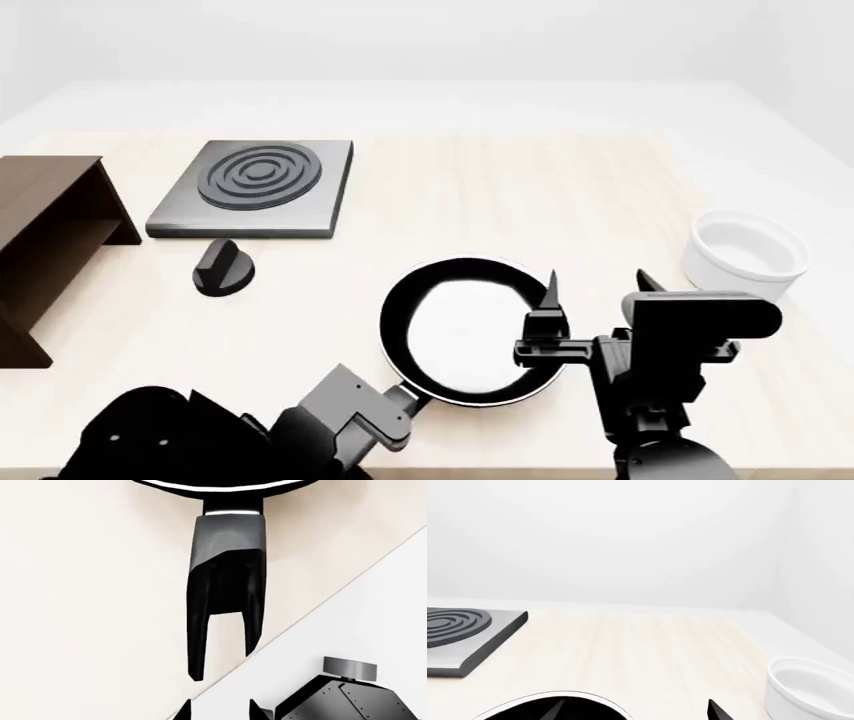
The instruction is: Put the frying pan on top of the cabinet.
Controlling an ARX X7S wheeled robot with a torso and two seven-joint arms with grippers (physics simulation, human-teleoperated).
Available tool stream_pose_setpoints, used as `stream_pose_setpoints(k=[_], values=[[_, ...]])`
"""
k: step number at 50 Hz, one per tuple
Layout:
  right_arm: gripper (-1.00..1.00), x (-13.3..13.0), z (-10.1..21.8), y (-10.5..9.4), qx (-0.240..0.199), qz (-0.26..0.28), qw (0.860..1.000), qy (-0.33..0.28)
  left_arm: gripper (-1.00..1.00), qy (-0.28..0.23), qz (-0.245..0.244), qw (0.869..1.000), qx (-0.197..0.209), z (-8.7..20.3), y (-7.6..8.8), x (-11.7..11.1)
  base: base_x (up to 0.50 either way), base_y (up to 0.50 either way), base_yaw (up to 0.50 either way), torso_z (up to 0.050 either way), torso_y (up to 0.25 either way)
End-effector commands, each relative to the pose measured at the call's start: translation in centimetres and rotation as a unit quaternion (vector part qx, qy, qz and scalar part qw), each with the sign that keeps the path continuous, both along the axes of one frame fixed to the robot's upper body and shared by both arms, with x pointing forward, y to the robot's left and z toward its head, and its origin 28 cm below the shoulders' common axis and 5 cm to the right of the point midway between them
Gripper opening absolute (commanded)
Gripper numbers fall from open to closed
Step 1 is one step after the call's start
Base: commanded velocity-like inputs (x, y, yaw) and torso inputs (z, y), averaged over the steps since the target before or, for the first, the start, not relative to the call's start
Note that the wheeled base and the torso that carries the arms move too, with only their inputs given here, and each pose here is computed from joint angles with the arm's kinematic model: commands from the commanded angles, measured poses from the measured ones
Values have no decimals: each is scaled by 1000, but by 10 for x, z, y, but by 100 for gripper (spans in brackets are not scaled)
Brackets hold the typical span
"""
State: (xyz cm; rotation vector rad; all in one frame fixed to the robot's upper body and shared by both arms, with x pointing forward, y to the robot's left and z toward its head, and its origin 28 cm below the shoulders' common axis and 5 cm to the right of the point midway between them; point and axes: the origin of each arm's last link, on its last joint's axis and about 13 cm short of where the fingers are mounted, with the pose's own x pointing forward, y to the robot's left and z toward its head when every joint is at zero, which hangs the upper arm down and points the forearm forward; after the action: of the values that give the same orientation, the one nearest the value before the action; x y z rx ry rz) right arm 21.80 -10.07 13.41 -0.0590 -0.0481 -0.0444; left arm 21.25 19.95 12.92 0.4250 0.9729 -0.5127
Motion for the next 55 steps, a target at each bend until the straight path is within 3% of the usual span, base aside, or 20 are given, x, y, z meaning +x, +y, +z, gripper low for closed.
stream_pose_setpoints(k=[1,11,16,24,33,37,38,41,43,44,51,55], values=[[100,-1,1,-1,3,-2,1000,-3,-100,-77,36,996,-21,32,9,10,0,0,0,0,0],[100,0,1,-1,3,-2,1000,-2,-100,-141,68,986,-61,83,27,9,0,0,0,0,3],[100,1,0,0,3,-2,1000,-1,-100,-171,97,977,-85,129,39,12,0,0,0,0,2],[100,2,0,0,2,-2,1000,-1,-100,-205,170,961,-75,182,50,46,0,0,0,0,1],[100,2,-1,0,1,-2,1000,0,-100,-213,209,952,-67,234,59,60,0,-1,0,0,2],[100,2,-1,0,1,-1,1000,1,-100,-227,292,927,-62,262,69,86,0,-1,0,0,3],[100,2,-1,0,2,-2,1000,0,-100,-226,329,913,-85,272,76,99,0,0,0,0,0],[100,2,0,-1,3,-2,1000,0,-100,-225,372,896,-91,279,87,117,0,0,0,0,3],[100,2,-1,-1,4,-2,1000,0,-100,-225,407,879,-105,281,98,131,0,0,0,0,0],[100,3,-1,-1,3,-2,1000,1,-100,-225,436,864,-117,280,105,139,0,0,0,0,0],[100,3,-1,-1,4,-1,1000,2,-100,-213,526,817,-106,257,125,148,0,0,0,0,1],[100,4,-2,-1,4,-2,1000,2,-100,-219,582,779,-80,245,142,150,0,0,0,0,2]])
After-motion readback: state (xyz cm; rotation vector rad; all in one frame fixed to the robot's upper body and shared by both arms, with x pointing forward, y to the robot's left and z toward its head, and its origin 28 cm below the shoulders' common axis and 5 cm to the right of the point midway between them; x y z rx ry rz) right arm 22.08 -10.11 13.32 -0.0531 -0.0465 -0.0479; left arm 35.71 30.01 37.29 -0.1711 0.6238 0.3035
